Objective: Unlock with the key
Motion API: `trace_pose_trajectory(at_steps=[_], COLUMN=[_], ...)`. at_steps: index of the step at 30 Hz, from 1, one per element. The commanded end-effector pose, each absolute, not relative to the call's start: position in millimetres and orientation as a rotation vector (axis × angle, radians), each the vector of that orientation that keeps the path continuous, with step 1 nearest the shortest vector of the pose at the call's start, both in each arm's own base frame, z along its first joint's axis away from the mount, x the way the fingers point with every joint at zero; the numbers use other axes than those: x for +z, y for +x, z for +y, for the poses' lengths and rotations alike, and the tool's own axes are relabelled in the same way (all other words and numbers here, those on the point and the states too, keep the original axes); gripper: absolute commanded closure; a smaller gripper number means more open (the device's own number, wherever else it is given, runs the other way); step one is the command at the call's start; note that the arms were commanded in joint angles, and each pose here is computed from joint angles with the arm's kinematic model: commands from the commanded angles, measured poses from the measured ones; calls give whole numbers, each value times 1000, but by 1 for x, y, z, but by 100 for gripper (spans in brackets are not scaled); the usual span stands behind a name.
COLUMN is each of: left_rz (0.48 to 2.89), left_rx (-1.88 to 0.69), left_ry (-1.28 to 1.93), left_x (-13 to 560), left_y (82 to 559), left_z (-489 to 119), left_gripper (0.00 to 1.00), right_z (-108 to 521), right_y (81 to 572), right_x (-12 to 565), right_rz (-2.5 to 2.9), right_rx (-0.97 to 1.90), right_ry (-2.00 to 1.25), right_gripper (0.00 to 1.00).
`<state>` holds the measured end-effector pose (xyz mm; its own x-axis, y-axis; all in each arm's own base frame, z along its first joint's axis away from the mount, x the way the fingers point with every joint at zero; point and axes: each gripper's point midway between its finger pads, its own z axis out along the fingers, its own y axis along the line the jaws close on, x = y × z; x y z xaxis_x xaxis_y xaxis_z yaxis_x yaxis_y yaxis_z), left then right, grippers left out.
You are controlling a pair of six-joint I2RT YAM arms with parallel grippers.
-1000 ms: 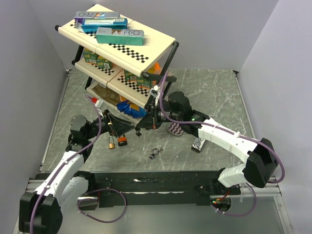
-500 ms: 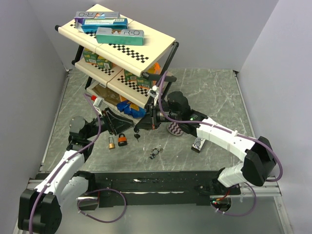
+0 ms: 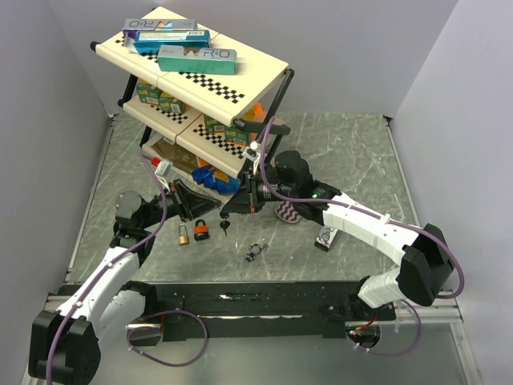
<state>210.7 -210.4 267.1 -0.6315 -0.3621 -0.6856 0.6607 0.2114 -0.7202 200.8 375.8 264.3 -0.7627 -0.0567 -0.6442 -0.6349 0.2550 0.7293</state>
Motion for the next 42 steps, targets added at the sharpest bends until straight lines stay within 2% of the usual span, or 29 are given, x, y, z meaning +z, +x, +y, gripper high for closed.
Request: trace_pose_trajectory(at_steps=[1, 7, 9, 14, 26, 42], left_rz=[1607, 1605, 1605, 1608, 1605, 1600], left_rx=[-1528, -1524, -1524, -1528, -1529, -1526], left_ry=[342, 344, 344, 347, 352, 354], left_x=[279, 280, 280, 279, 279, 280], left_y=[211, 210, 211, 212, 211, 211], left_z=[-212, -212, -212, -212, -213, -212], left_gripper=[99, 99, 99, 99, 99, 99], right_z=[379, 375, 374, 374, 379, 389], right_y=[207, 207, 207, 204, 199, 191], right_x=[275, 272, 271, 272, 272, 263], right_rz=[1983, 2002, 2003, 1991, 1985, 2004], right_rx=[1547, 1484, 1466, 1468, 1491, 1522], right_ry=[-615, -648, -658, -675, -718, -778], right_gripper=[100, 99, 91, 78, 61, 62])
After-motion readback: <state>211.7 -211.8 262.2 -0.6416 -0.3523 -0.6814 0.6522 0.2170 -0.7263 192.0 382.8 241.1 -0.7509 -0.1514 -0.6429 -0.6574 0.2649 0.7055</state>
